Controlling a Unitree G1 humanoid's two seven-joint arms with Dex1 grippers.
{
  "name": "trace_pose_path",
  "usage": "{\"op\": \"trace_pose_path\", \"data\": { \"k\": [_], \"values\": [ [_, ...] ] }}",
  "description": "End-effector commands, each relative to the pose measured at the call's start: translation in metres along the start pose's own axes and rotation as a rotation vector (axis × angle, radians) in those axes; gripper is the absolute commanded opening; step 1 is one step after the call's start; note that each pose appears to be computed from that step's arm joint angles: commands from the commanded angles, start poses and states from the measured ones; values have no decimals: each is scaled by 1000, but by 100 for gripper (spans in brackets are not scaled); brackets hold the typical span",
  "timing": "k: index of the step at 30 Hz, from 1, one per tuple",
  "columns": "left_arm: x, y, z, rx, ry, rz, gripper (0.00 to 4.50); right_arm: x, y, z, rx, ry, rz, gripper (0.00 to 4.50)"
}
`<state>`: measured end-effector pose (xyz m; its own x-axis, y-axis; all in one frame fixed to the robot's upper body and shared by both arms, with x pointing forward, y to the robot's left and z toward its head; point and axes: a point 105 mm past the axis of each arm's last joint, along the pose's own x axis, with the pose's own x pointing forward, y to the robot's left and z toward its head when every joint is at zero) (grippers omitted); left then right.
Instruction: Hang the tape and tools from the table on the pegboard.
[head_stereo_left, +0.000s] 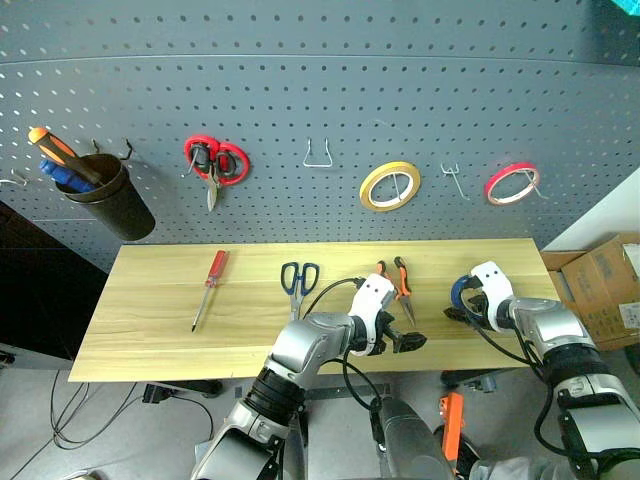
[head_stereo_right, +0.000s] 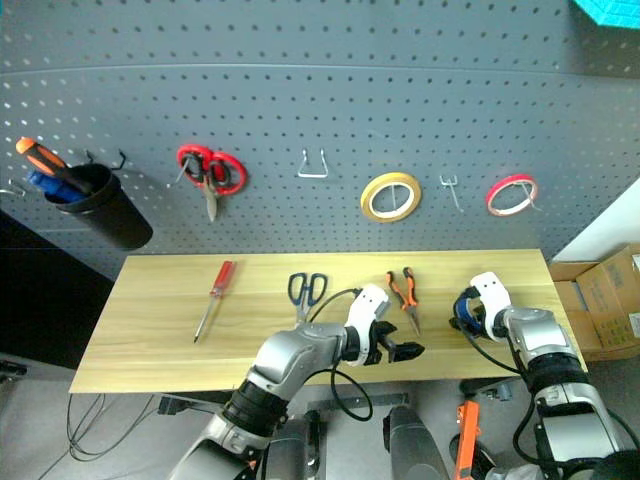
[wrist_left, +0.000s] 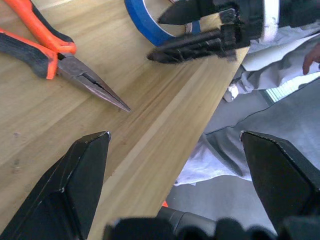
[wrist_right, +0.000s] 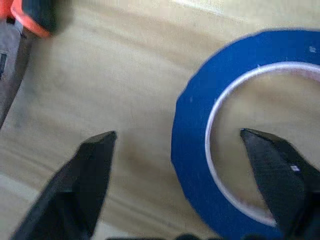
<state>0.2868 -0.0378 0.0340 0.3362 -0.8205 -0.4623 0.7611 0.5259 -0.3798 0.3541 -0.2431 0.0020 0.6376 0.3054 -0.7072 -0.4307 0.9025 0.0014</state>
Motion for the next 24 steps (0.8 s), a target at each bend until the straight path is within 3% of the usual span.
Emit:
{"op": "trace_pose_path", "data": {
  "k": [1, 7, 8, 12, 17, 24],
  "values": [
    [0, -9, 11, 22, -35, -25, 450, 1, -1, -2, -2, 8, 9, 283],
    [1, -6, 15, 26, -42, -19, 450, -1, -7, -2, -6, 11, -7, 69],
    [1, -6, 16, 27, -45, -17, 450, -2, -8, -1, -3, 9, -12, 53],
    [3, -4, 21, 30, -63, -12, 450, -5, -11, -1, -14, 0, -33, 52],
    [-2, -7, 37, 50, -162, -19, 450, -16, -9, -4, -155, -14, -111, 52],
    [-48, -24, 76, 105, -372, -121, 450, -73, 47, 27, -358, -315, -315, 52]
  ]
}}
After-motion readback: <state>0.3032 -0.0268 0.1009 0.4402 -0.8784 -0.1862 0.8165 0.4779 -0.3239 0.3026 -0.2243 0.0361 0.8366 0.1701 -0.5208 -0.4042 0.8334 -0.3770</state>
